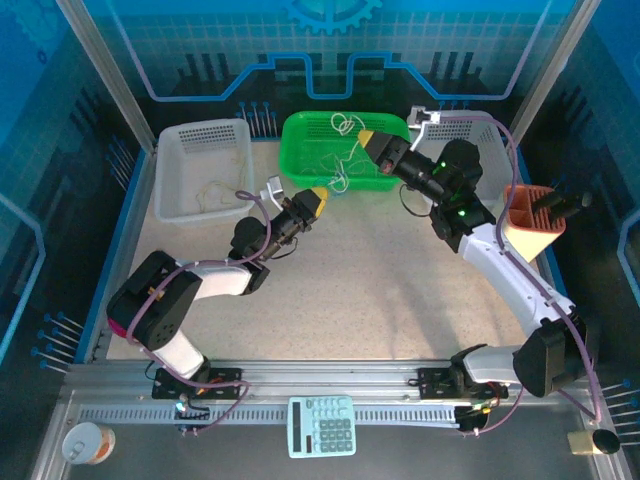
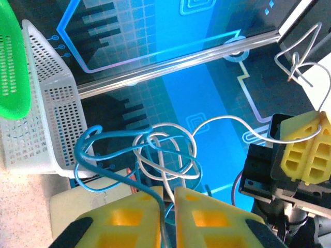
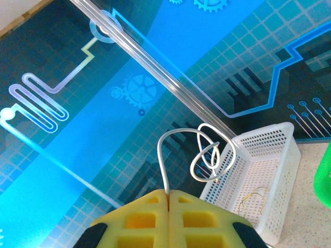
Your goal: Untangle the cables
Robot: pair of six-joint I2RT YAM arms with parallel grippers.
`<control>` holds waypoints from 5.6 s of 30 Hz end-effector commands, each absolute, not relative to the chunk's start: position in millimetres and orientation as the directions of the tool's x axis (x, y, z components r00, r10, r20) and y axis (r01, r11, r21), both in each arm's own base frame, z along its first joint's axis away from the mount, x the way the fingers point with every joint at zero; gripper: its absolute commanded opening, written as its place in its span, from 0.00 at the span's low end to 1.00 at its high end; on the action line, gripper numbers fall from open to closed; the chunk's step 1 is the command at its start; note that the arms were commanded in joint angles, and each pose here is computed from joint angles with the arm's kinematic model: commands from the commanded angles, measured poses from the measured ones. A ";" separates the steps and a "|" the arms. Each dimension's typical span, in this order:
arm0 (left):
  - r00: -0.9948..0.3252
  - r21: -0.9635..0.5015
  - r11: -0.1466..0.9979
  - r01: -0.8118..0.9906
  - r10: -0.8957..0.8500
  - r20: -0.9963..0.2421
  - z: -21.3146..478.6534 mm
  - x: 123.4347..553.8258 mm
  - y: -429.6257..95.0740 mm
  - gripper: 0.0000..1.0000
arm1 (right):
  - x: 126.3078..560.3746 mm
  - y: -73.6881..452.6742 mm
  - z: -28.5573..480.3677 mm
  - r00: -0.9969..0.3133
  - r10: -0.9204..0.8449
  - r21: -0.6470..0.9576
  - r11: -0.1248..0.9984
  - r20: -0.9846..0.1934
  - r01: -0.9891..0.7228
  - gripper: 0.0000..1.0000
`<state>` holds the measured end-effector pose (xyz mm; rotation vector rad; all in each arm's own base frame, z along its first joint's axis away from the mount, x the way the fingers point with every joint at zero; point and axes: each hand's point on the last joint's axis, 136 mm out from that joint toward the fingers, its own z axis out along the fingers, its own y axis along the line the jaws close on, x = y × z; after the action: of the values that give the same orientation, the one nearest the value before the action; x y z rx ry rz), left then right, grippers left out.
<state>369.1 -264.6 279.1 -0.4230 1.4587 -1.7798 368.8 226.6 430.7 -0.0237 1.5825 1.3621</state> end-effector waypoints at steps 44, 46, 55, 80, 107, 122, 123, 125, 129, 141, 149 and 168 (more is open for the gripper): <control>-0.428 -0.949 0.252 0.192 -0.849 -0.311 211.0 336.8 -118.1 0.00 | 337.3 -45.9 416.3 0.074 0.653 0.657 0.753 -0.754 0.048 0.00; -0.436 -0.945 0.272 0.182 -0.839 -0.326 210.7 336.5 -119.0 0.00 | 336.6 -45.7 417.5 0.074 0.651 0.655 0.755 -0.755 0.043 0.00; -0.385 -0.943 0.304 0.137 -0.861 -0.334 202.9 332.2 -91.0 0.00 | 318.0 -71.0 407.5 0.135 0.630 0.643 0.740 -0.765 0.197 0.00; -0.049 -0.898 0.419 0.136 -0.902 -0.428 295.4 324.3 46.4 0.00 | 303.5 -102.9 382.7 0.153 0.618 0.627 0.698 -0.771 0.346 0.00; -0.288 -0.805 0.358 0.473 -0.800 -0.526 412.6 307.1 -62.4 0.00 | 332.1 23.7 418.0 -0.118 0.634 0.645 0.751 -0.764 -0.143 0.00; -0.514 -0.842 0.309 0.442 -0.682 -0.520 338.2 344.9 -174.1 0.00 | 327.6 113.9 452.6 -0.203 0.508 0.534 0.680 -0.837 -0.503 0.00; -0.526 -0.844 0.306 0.440 -0.674 -0.519 333.5 347.8 -180.7 0.00 | 327.2 118.4 452.7 -0.208 0.497 0.525 0.670 -0.842 -0.524 0.00; -0.547 -0.849 0.305 0.432 -0.659 -0.515 324.6 353.4 -192.1 0.00 | 328.2 123.7 448.6 -0.224 0.482 0.520 0.662 -0.847 -0.540 0.00; -0.589 -0.859 0.288 0.423 -0.633 -0.502 310.8 361.6 -216.1 0.00 | 331.3 128.6 433.5 -0.255 0.465 0.523 0.655 -0.848 -0.545 0.00; -0.656 -0.868 0.257 0.425 -0.573 -0.491 298.0 370.5 -269.2 0.00 | 327.3 134.1 420.7 -0.280 0.435 0.514 0.646 -0.856 -0.564 0.00; -0.683 -0.885 0.326 0.332 -0.565 -0.464 238.8 380.2 -268.4 0.00 | 317.6 138.9 426.7 -0.276 0.406 0.486 0.633 -0.871 -0.602 0.00; -0.622 -0.822 0.410 0.395 -0.539 -0.568 266.3 370.2 -239.1 0.83 | 299.6 165.7 405.9 -0.356 0.308 0.470 0.511 -0.882 -0.720 0.00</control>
<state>376.5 -241.6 237.1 -0.2169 1.8393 -1.3810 309.0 154.7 404.2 -0.2771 1.6335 1.0763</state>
